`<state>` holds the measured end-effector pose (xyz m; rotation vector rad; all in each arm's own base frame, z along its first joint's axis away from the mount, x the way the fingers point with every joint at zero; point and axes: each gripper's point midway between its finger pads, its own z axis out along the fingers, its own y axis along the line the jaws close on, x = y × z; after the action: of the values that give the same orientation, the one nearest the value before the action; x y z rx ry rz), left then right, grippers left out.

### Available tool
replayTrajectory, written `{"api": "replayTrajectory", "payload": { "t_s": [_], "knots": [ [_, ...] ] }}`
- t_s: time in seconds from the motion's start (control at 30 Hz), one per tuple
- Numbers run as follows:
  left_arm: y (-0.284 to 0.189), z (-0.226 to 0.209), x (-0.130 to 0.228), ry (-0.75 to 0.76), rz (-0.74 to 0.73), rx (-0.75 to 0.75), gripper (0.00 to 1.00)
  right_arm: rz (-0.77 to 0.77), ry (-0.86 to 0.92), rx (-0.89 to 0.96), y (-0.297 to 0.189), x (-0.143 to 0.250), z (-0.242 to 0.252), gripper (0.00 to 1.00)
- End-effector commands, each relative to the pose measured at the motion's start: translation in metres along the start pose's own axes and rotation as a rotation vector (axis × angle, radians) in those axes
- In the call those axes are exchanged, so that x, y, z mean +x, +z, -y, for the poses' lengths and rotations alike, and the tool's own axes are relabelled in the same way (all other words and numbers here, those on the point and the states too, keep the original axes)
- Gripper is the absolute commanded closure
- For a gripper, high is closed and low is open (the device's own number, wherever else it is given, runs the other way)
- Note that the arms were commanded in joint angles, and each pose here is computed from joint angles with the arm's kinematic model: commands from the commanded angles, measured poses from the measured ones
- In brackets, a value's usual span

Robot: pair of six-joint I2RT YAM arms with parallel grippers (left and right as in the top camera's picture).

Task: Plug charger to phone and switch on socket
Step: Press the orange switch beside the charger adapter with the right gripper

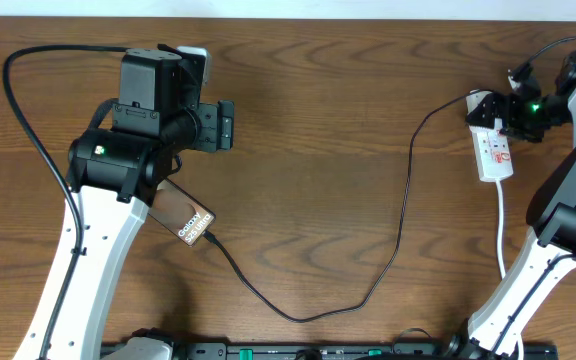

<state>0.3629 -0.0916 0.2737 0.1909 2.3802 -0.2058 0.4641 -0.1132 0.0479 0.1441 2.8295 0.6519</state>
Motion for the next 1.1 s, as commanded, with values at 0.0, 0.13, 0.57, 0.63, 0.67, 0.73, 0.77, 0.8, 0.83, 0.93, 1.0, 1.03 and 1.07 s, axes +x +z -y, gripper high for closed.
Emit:
{"api": "replayTrajectory", "payload": {
  "t_s": [0.0,0.13,0.57,0.63,0.67,0.73,0.77,0.8,0.83,0.93,1.0,1.03,1.07],
  "knots": [
    [-0.003,-0.001,-0.005,0.023,0.013,-0.01,0.14,-0.036,-0.01,0.003,0.016,0.004,-0.009,0.01],
    [-0.003,-0.001,-0.005,0.023,0.013,-0.01,0.14,-0.045,-0.007,0.02,0.015,0.006,-0.005,0.01],
    [-0.003,-0.001,-0.005,0.023,0.013,-0.01,0.14,-0.046,0.016,-0.018,0.016,0.006,-0.013,0.01],
    [-0.003,-0.001,-0.005,0.023,0.013,-0.01,0.14,-0.04,0.016,-0.038,0.016,0.005,-0.016,0.01],
    [-0.003,-0.001,-0.005,0.023,0.013,-0.01,0.14,-0.036,0.016,-0.051,0.016,0.005,-0.019,0.01],
    [-0.003,-0.001,-0.005,0.023,0.013,-0.01,0.14,-0.028,0.017,-0.077,0.015,0.003,-0.023,0.01],
    [-0.003,-0.001,-0.005,0.023,0.013,-0.01,0.14,-0.026,0.018,-0.087,0.015,0.003,-0.025,0.01],
    [-0.003,-0.001,-0.005,0.023,0.013,-0.01,0.14,-0.024,0.019,-0.095,0.015,0.003,-0.026,0.01],
    [-0.003,-0.001,-0.005,0.023,0.013,-0.01,0.14,-0.024,0.022,-0.098,0.015,0.002,-0.027,0.01],
    [-0.003,-0.001,-0.005,0.023,0.013,-0.01,0.14,-0.027,0.031,-0.104,0.015,0.003,-0.028,0.01],
    [-0.003,-0.001,-0.005,0.023,0.013,-0.01,0.14,-0.027,0.03,-0.115,0.016,0.003,-0.031,0.01],
    [-0.003,-0.001,-0.005,0.023,0.013,-0.01,0.14,-0.031,0.032,-0.115,0.016,0.004,-0.032,0.01],
    [-0.003,-0.001,-0.005,0.023,0.013,-0.01,0.14,-0.033,0.034,-0.116,0.016,0.004,-0.033,0.01]
  ]
}}
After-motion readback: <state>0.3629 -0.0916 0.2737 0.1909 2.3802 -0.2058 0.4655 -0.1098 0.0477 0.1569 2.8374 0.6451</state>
